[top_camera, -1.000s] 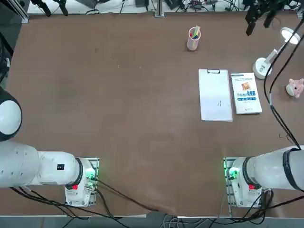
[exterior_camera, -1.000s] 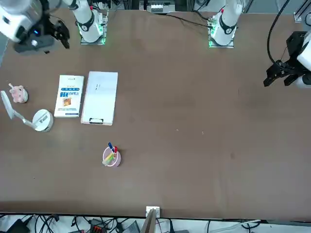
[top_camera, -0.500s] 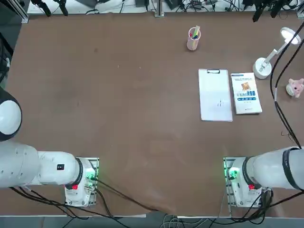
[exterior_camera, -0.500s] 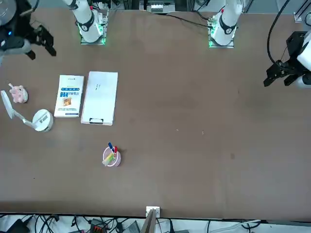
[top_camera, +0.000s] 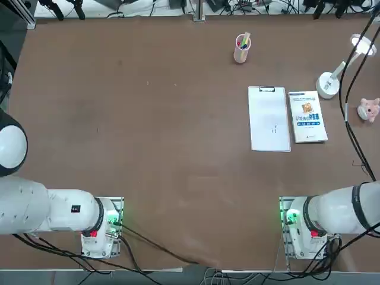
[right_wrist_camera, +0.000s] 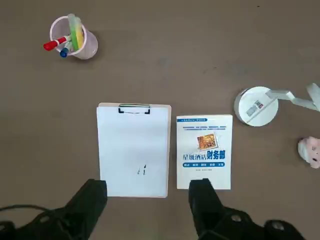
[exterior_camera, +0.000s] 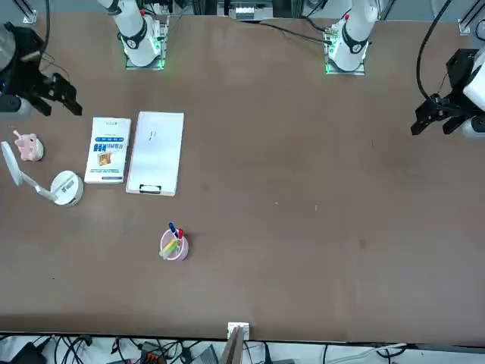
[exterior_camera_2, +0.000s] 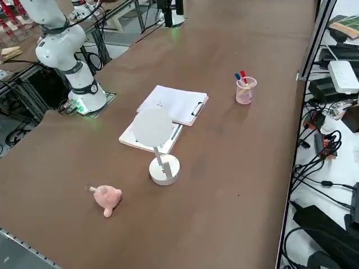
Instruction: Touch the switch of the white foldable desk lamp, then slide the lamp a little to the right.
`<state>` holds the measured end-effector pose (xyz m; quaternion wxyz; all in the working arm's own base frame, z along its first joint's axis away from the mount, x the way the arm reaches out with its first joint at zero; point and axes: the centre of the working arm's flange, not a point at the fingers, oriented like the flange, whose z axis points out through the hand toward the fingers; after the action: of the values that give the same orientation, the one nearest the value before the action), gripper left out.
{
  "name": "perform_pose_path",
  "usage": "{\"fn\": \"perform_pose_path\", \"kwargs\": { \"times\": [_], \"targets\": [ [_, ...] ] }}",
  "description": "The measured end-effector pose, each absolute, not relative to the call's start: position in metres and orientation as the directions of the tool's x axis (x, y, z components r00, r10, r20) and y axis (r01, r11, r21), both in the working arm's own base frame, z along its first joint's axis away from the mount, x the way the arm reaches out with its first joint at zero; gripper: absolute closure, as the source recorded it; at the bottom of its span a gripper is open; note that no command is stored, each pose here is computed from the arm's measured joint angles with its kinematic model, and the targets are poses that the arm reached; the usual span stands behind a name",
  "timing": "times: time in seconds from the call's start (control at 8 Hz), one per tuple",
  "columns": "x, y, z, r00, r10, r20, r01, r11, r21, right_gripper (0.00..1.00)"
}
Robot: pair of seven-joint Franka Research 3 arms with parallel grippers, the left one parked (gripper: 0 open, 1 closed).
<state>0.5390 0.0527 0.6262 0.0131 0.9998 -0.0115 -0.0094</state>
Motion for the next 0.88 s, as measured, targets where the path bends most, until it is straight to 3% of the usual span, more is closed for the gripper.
{"fn": "perform_pose_path", "kwargs": {
  "times": [0.25,0.88],
  "targets": [
    [0.533,0.072,0.630,0.999,-0.042,-0.023,-0.041,-0.998,0.055,0.00],
    [0.529,0.021,0.634,0.996,-0.063,-0.057,-0.063,-0.998,0.009,0.00]
  ]
}}
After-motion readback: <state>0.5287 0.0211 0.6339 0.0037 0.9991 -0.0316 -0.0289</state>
